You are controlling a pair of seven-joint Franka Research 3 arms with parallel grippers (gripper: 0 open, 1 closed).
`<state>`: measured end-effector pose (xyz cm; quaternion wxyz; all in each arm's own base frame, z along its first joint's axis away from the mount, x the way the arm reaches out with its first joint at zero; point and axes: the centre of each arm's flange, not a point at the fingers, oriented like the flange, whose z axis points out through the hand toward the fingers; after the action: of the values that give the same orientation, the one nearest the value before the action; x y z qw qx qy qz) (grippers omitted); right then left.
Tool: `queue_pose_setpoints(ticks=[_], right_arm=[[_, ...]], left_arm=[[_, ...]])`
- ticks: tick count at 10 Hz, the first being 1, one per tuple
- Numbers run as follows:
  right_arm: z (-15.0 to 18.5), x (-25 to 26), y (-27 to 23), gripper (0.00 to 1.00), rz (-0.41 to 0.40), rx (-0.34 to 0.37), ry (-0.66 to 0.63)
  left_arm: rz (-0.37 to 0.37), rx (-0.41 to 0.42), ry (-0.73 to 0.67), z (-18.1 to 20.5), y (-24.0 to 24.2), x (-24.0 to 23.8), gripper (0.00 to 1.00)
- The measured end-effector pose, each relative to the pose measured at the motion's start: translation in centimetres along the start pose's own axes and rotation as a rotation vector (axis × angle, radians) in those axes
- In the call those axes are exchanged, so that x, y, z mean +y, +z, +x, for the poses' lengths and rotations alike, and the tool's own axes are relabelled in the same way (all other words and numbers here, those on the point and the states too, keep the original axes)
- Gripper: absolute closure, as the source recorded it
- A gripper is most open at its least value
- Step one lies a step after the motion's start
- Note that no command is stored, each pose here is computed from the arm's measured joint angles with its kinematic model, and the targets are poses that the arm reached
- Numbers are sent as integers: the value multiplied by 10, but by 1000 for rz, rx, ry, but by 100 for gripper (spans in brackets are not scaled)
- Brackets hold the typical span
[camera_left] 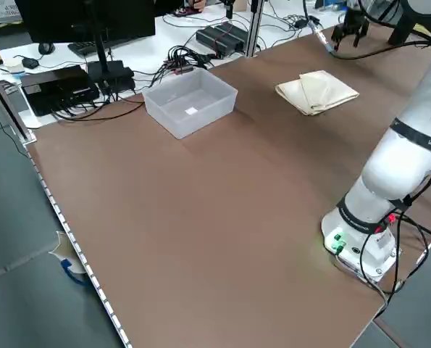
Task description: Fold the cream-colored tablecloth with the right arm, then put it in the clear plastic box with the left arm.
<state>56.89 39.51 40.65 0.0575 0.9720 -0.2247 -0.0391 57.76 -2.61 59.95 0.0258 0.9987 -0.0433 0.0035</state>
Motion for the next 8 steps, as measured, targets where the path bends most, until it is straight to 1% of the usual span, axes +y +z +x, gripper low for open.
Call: queue_pose_setpoints(ticks=[1,2,3,4,5,6,8], right_arm=[[39,33,-30,0,5,-21,-27],[69,62,-49,0,19,-25,-42],[88,80,-56,0,28,-23,-52],[99,89,-56,0,26,-21,-64],[110,97,-54,0,23,-16,-88],[124,111,-56,0,23,-8,-129],[155,148,-69,0,34,11,-213]], left_arm=[[-23,-15,12,4,9,9,0],[-55,-33,26,8,20,21,0],[-106,-55,36,13,33,35,0],[-159,-86,43,17,50,47,0],[-191,-119,52,23,69,57,0],[-204,-141,69,28,85,70,0],[-219,-149,101,38,110,98,0]])
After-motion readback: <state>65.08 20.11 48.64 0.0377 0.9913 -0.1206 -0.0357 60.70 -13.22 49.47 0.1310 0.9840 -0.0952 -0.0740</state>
